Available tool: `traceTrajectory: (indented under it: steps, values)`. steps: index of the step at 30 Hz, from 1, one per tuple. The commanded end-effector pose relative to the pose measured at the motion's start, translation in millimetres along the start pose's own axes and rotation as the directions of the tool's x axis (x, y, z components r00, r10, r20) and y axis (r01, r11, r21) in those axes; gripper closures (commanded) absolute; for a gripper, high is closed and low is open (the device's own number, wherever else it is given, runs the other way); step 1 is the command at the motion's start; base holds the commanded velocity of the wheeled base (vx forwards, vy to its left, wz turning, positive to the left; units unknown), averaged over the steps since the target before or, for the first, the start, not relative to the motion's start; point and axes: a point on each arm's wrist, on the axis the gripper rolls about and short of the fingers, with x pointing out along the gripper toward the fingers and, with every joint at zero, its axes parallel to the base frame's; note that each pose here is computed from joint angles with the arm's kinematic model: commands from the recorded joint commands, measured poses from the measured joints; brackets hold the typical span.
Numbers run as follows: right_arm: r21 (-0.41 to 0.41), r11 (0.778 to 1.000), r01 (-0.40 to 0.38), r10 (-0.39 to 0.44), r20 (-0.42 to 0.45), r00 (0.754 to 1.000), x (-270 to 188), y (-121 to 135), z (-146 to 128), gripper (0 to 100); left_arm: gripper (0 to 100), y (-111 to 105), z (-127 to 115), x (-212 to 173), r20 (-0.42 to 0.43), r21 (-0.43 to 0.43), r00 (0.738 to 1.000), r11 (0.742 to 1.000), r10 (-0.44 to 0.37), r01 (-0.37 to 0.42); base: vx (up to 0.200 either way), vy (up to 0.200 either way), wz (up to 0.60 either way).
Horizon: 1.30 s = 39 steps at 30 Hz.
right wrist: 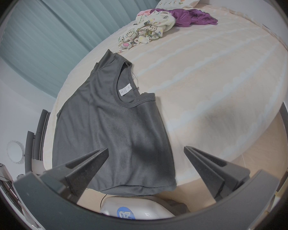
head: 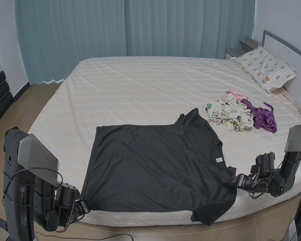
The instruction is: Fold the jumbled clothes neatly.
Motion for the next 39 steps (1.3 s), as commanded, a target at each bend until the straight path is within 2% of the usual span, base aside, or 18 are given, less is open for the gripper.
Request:
traceTrajectory:
  steps: [1,6,7,12,17,24,33,34,39]
  values:
    - [-0.003,1.0,-0.007,0.007,-0.021,1.0,12.2,0.9,-0.3,0,100,0.5,-1.9,2.3,-0.006,0.004,1.0,1.0,0.006,-0.006,0.0,0.0,0.0]
    - [-0.012,1.0,-0.012,0.011,-0.041,0.999,27.3,4.2,2.0,0,100,0.3,-1.5,3.0,-0.004,0.001,1.0,1.0,0.003,-0.003,0.0,0.0,0.0]
    - [-0.012,1.0,-0.009,0.009,-0.041,0.999,30.2,4.3,3.1,100,100,-0.1,-1.2,3.3,-0.002,0.0,1.0,1.0,0.002,-0.002,0.0,0.0,0.0]
    - [-0.006,1.0,-0.024,0.024,0.002,1.0,34.5,6.5,15.6,100,100,-0.6,2.3,4.5,0.013,-0.014,1.0,1.0,-0.003,0.003,0.0,0.0,0.0]
    - [0.002,0.999,-0.047,0.046,0.078,0.996,38.6,8.3,36.7,100,100,-3.3,13.2,7.8,0.075,-0.07,0.997,0.997,-0.034,0.04,0.0,0.0,0.0]
    - [-0.019,0.995,-0.094,0.096,0.175,0.98,49.7,18.6,65.2,100,100,-4.6,17.9,13.8,0.093,-0.109,0.995,0.993,-0.043,0.053,0.0,0.0,0.0]
    - [-0.037,0.992,-0.118,0.123,0.211,0.97,74.8,25.6,76.8,100,100,-9.0,23.6,19.7,0.103,-0.16,0.991,0.982,-0.083,0.099,0.0,0.0,0.0]
    - [-0.035,0.993,-0.114,0.119,0.204,0.972,77.1,24.2,74.8,0,100,-8.8,24.2,21.0,0.105,-0.167,0.991,0.981,-0.083,0.1,0.0,0.0,0.0]
    - [-0.016,0.994,-0.104,0.105,0.2,0.974,71.6,18.8,72.9,0,100,-9.5,24.0,24.1,0.105,-0.17,0.991,0.98,-0.082,0.099,0.0,0.0,0.0]
